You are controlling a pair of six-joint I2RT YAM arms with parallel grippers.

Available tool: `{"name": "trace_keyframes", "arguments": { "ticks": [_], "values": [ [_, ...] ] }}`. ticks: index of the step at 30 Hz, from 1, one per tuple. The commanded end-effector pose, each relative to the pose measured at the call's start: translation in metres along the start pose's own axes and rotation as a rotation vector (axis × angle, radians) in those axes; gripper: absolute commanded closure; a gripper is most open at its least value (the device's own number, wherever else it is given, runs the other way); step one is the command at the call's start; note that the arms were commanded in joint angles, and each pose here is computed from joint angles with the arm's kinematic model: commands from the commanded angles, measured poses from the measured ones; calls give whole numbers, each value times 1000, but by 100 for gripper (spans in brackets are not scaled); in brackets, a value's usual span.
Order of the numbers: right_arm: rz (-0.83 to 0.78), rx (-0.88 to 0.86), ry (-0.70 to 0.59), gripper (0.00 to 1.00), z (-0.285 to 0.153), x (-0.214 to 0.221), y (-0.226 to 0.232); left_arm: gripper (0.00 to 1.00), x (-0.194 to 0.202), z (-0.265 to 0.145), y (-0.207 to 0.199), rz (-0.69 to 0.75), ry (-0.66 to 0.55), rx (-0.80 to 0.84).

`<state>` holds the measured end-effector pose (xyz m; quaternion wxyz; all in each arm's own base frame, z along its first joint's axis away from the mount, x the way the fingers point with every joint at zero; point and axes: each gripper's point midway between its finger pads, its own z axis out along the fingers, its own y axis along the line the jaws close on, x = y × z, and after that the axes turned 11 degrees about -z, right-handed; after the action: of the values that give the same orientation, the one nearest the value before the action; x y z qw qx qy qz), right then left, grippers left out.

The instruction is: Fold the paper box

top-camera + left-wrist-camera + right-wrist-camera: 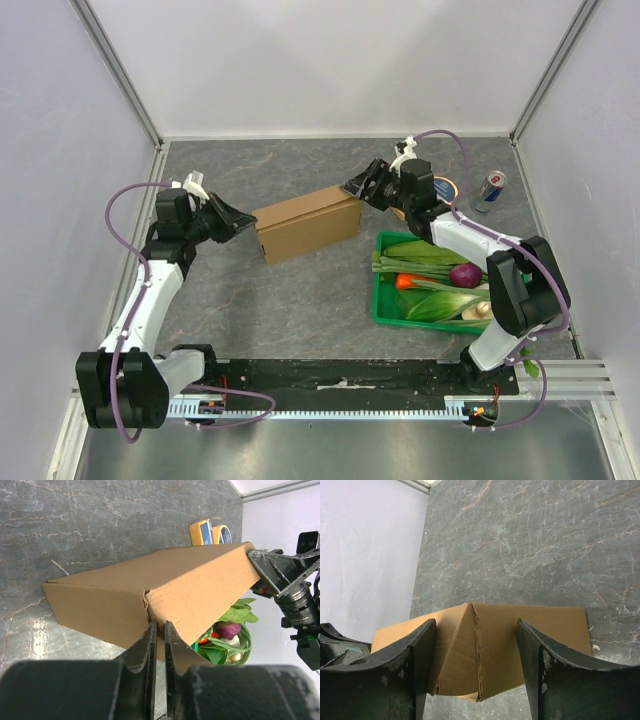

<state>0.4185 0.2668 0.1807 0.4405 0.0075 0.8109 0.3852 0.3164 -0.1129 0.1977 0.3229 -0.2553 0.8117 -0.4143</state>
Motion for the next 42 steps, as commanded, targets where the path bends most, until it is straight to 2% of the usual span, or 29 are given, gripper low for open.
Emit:
{"name": "trace_keyframes", "arguments": {
  "ticks": [1,3,5,8,9,10,13,18,20,23,25,26,29,32,33,34,39,42],
  "values": [
    [-32,12,99,39,2,41,-16,89,15,13,31,-30,31,-76],
    [-56,18,98,44,2,43,-23,90,11,11,35,-11,1,-103],
    [-61,-24,108,45,0,40,-18,89,6,7,34,29,-16,-117],
    [-113,-96,73,34,-7,14,-3,87,4,6,28,49,-12,-106],
    [-123,-91,92,24,-14,9,-3,86,4,7,28,49,-4,-105],
    [-162,-99,92,19,-16,3,-2,84,5,7,27,51,3,-100],
    [-138,-187,108,13,-27,-12,-1,82,7,10,28,55,21,-98],
    [-127,-283,122,12,-36,-12,-1,78,7,12,32,58,25,-103],
    [-93,-291,128,13,-39,-6,-4,78,7,12,31,62,24,-99],
    [-77,-296,126,21,-34,1,-11,78,7,12,33,70,24,-104],
    [-42,-302,132,31,-33,15,-18,78,7,13,36,71,27,-113],
    [-39,-315,119,39,-29,18,-22,78,7,13,36,72,27,-114],
    [11,-278,131,50,-24,41,-43,78,9,16,40,80,28,-112],
    [42,-236,144,57,-23,60,-61,66,14,17,43,110,58,-102],
    [49,-229,146,58,-23,63,-64,56,14,16,41,133,60,-93],
    [54,-224,149,59,-23,65,-65,52,13,15,39,141,58,-86],
    [45,-226,134,61,-21,54,-61,49,16,7,36,160,47,-73],
    [44,-228,126,61,-21,50,-59,40,20,6,39,154,53,-73]
  ]
}}
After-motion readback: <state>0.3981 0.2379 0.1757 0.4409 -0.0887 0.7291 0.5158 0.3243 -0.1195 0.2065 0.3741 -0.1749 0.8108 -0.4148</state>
